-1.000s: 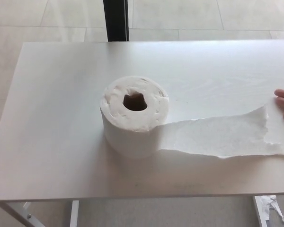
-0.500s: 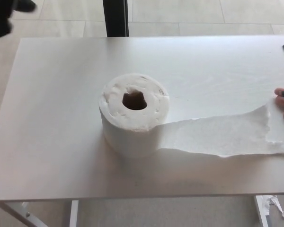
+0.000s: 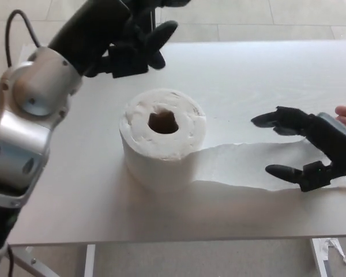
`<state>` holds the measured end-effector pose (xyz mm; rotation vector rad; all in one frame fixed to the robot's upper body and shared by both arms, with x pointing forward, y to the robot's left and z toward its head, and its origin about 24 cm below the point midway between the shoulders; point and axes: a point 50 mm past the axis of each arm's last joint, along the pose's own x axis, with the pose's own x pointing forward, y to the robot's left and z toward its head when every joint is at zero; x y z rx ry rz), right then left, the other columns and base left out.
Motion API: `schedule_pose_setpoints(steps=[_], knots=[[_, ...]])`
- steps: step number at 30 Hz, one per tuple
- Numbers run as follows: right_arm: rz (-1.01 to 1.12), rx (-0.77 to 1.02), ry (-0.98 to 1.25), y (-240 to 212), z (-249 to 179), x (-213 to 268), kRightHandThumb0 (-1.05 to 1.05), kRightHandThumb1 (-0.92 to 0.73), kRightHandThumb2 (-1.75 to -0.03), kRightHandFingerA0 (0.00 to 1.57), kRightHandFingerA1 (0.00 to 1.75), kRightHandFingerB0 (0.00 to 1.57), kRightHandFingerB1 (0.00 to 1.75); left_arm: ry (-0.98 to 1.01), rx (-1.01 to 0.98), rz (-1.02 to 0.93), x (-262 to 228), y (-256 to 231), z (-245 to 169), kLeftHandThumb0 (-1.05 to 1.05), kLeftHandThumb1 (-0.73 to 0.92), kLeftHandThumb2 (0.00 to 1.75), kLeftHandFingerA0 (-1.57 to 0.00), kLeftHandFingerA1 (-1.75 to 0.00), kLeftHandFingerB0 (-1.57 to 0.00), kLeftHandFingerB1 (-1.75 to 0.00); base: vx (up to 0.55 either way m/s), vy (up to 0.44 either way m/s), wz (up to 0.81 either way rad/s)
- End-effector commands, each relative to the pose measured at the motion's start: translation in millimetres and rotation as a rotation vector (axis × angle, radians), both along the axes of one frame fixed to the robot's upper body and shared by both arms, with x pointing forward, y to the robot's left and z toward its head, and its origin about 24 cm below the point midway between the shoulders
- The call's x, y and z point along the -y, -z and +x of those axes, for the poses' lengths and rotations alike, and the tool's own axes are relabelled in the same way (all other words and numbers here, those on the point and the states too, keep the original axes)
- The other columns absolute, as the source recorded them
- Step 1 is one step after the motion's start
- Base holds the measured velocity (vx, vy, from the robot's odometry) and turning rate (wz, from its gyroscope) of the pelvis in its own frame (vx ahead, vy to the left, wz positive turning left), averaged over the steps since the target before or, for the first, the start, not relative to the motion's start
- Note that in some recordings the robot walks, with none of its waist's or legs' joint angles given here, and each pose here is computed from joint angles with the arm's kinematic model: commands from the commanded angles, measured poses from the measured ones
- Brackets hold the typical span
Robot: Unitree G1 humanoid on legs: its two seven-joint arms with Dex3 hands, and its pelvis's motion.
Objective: A toilet paper roll is kept in the middle of the desk infront of the robot. The robot places its left hand on the top of the toilet paper roll to hold it still and uses its right hand to tear off a piece of toilet paper from it and hands the paper to a person
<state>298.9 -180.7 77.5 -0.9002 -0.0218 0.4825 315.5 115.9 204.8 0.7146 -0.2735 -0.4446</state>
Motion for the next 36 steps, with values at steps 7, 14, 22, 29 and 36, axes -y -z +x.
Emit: schedule_pose_setpoints(steps=[7,14,22,29,36], knots=[[-0.263,0.048,-0.042,5,1,-13,-0.76,-0.67,-0.61,0.22,0.54,0.39,0.44,-0.145,-0.005,0.168,12,34,-3,-0.64,0.67,1.01,-0.34,-0.59,-0.27,-0.52,0.0,0.0,0.0],[-0.29,0.04,-0.023,9,-2,-9,-0.71,-0.52,-0.91,0.21,0.56,0.33,0.51,-0.152,-0.028,0.298,2,85,-22,-0.65,0.64,0.97,-0.3,-0.56,-0.31,-0.52,0.0,0.0,0.0],[-0.294,0.07,-0.001,12,-1,-7,-0.68,-0.65,-0.6,0.26,0.56,0.41,0.44,-0.167,-0.058,0.413,-11,127,-33,-0.61,0.82,0.64,-0.29,-0.47,-0.35,-0.38,0.0,0.0,0.0],[-0.273,0.129,0.011,11,5,-12,-0.59,-0.66,-0.6,0.5,0.62,0.4,0.39,-0.182,-0.059,0.475,-14,152,-39,-0.65,0.65,1.01,-0.22,-0.55,-0.34,-0.54,0.0,0.0,0.0],[-0.204,0.248,0.062,3,5,-24,-0.51,-0.72,-0.62,1.12,0.99,0.42,0.4,-0.112,-0.028,0.514,3,166,-39,-0.6,0.85,0.65,-0.27,-0.51,-0.34,-0.39,0.0,0.0,0.0]])
